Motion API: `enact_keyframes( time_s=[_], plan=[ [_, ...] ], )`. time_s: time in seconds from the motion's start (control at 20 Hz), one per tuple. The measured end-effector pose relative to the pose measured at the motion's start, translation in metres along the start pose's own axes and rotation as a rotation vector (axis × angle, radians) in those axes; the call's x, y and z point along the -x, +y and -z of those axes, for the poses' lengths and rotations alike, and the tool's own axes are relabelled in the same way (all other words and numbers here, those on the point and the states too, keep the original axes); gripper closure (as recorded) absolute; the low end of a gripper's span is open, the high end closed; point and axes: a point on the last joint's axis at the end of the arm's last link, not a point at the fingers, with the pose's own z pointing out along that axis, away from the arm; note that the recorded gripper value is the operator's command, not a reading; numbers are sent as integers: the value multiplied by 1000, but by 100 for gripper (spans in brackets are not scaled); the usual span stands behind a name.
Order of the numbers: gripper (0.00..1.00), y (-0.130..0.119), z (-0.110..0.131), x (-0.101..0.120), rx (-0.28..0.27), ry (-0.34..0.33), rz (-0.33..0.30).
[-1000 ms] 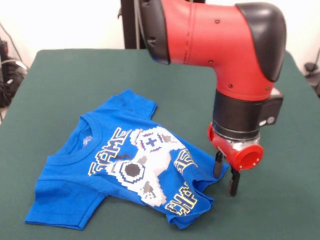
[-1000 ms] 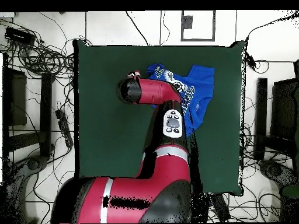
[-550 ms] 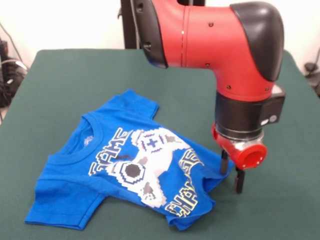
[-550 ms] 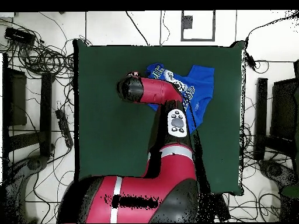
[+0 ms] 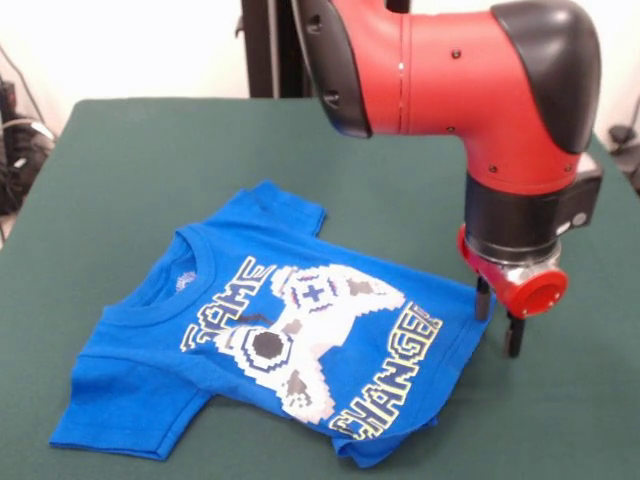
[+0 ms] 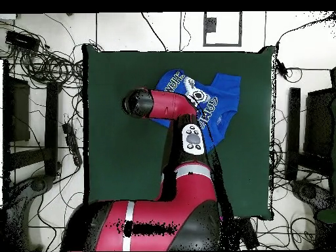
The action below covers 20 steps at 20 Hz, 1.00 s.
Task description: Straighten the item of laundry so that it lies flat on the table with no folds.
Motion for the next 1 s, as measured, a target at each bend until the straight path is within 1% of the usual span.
enact_keyframes(
  time_s=[0.35, 0.7, 0.85, 0.95, 1.0],
  plan=[
    [0, -5, 0, -13, -15, 4, 17],
    [0, -9, 0, -16, -33, 10, 22],
    [0, -10, -1, -22, -41, 9, 35],
    [0, -12, -1, -28, -54, 8, 50],
    [0, -15, 0, -34, -74, 12, 61]
  ],
)
